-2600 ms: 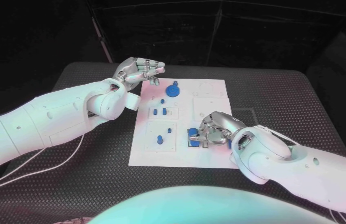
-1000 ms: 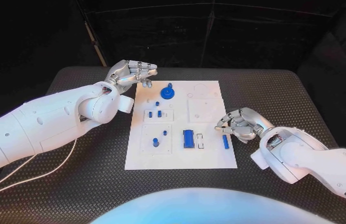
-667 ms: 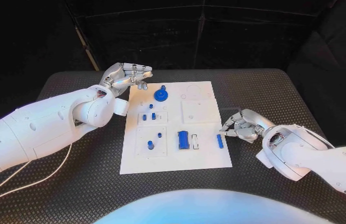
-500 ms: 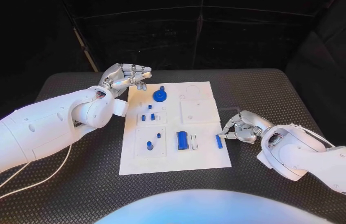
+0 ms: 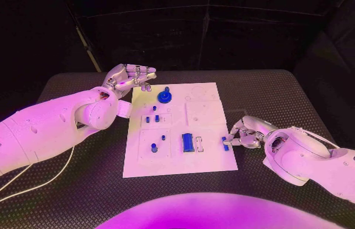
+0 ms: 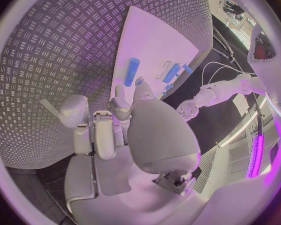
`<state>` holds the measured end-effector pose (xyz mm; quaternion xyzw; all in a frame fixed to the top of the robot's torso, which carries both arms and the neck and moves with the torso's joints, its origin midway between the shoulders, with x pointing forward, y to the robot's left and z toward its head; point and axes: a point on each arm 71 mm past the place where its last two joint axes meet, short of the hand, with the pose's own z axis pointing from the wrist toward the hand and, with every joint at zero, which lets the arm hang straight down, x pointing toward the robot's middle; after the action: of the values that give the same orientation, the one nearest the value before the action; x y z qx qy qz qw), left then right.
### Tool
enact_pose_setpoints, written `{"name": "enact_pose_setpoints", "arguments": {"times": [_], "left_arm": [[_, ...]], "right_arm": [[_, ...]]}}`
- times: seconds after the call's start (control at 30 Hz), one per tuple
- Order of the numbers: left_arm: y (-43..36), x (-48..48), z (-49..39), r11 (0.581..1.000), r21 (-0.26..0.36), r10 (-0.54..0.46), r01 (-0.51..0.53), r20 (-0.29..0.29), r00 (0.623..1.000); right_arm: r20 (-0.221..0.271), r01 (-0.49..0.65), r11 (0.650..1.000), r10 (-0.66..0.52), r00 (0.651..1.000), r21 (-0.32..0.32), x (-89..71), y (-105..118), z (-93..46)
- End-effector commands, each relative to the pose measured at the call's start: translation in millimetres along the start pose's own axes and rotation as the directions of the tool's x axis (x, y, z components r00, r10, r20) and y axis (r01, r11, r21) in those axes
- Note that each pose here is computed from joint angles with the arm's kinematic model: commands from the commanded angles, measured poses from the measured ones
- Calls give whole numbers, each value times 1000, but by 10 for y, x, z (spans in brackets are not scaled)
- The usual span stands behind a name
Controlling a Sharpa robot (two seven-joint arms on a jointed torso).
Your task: Assemble the parts on the task board
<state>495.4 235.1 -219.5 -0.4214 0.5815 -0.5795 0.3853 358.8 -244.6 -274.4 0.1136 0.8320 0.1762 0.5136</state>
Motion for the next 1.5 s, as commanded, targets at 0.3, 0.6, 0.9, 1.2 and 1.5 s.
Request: {"name": "enact_pose_setpoints", "arguments": {"times": [0.3, 0.6, 0.9, 1.2, 1.5], "left_arm": [[-2, 8, 4, 1000, 3, -6, 6, -6, 1000], [-5, 10, -4, 1000, 8, -6, 6, -5, 1000], [-5, 3, -10, 1000, 8, -5, 5, -4, 1000], [-2, -1, -14, 1000, 6, -5, 5, -3, 1000], [2, -2, -17, 1000, 4, -5, 5, -3, 1000]], "right_arm": [[-25, 61, 998, -61, 998, -5, 152, 41, -3], [-43, 176, 984, -177, 983, -29, 271, 82, 24], [-1, 260, 965, -260, 966, -28, 285, 137, 60], [-23, 316, 947, -318, 948, -53, 330, 229, 50], [7, 293, 955, -293, 956, -50, 315, 278, 29]]}}
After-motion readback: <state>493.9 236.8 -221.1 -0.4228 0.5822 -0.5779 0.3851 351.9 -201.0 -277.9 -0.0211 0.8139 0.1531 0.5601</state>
